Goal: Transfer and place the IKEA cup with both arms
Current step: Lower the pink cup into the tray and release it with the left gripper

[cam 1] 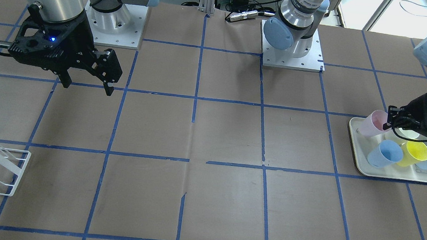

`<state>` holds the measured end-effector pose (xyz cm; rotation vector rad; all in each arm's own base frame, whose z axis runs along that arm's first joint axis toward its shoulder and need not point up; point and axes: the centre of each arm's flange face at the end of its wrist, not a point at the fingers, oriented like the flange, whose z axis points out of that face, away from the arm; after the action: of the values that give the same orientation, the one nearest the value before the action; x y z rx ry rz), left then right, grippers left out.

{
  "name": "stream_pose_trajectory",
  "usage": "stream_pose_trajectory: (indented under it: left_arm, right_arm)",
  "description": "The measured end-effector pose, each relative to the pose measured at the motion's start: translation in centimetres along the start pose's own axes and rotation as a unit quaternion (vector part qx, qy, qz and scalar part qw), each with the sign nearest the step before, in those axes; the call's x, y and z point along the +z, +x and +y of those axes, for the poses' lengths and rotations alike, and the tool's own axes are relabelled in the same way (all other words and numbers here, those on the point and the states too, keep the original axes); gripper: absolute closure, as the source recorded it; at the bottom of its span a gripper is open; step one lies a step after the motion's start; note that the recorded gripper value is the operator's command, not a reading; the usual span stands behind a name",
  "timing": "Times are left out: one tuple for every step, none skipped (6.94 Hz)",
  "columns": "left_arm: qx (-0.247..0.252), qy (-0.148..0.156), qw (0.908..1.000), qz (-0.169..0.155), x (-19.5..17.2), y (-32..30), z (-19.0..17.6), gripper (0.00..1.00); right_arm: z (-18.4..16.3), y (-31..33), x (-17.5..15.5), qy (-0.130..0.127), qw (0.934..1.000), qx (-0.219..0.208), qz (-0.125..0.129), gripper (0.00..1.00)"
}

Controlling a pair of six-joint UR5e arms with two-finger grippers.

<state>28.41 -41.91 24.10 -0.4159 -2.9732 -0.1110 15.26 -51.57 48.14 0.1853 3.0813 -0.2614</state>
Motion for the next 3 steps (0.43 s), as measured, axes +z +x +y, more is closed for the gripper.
stream_pose_trajectory:
  left_arm:
    - [-0.001, 0.0, 1.0, 0.001, 0.25, -0.31, 0.16, 1.0]
    - [-0.002, 0.001, 1.0, 0.001, 0.41, -0.47, 0.17, 1.0]
    - [-0.002, 0.005, 1.0, 0.004, 0.66, -0.52, 0.08, 0.86]
  right_arm:
    - [0.05, -0.03, 0.0, -0.001, 1.0, -0.001, -0.001, 0.0]
    - [0.12, -0.05, 0.0, -0.001, 1.0, -0.001, -0.001, 0.0]
    - [0.21, -0.04, 0.04, -0.002, 1.0, -0.001, -0.001, 0.0]
